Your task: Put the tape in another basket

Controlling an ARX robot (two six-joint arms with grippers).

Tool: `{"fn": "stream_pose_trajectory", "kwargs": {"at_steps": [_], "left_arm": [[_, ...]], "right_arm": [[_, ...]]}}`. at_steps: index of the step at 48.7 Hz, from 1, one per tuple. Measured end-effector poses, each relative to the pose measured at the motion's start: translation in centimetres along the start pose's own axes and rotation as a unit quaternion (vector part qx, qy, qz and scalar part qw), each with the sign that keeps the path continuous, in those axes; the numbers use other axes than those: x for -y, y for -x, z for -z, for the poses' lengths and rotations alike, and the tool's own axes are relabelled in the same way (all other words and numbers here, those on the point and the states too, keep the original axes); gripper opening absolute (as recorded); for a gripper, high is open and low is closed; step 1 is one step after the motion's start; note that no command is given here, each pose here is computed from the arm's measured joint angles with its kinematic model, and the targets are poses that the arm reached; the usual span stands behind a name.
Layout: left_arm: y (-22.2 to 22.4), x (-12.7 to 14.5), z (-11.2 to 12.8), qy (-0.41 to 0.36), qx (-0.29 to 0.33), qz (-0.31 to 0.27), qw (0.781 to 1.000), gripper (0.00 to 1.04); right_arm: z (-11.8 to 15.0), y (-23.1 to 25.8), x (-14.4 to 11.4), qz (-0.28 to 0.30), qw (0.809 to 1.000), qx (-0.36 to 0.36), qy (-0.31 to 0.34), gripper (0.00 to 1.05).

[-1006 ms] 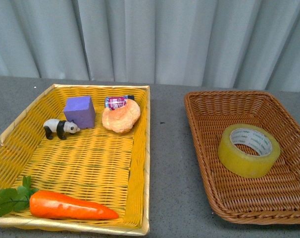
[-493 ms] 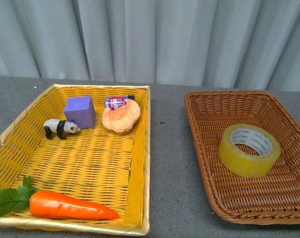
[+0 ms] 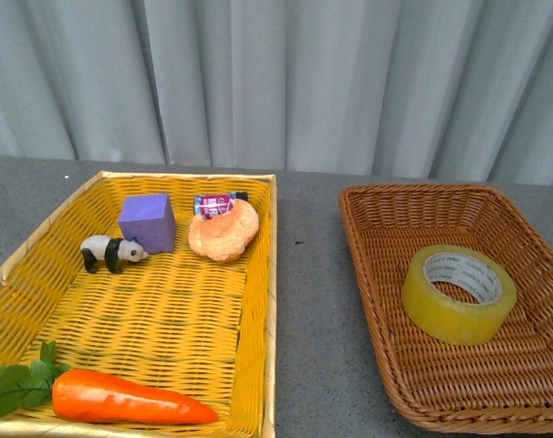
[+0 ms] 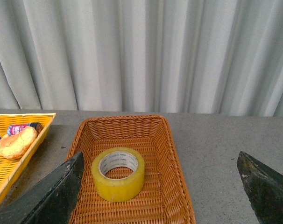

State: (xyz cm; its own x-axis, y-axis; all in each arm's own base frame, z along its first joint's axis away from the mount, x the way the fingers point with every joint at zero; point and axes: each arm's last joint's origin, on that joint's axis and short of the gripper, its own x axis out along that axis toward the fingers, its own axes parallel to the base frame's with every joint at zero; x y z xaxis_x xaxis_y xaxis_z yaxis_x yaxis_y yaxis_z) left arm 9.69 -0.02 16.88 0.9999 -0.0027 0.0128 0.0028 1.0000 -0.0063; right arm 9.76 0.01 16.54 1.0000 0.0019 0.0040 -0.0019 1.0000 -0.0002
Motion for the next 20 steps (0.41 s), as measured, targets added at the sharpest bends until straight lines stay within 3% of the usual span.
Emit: {"fn": "stream_pose_trajectory", "kwargs": {"at_steps": [20], "left_arm": [[0.0,0.0,0.0,0.0,0.0,0.0,1.0,0.98]], "right_arm": [[0.0,0.0,0.0,0.0,1.0,0.0,0.0,0.96]]}}
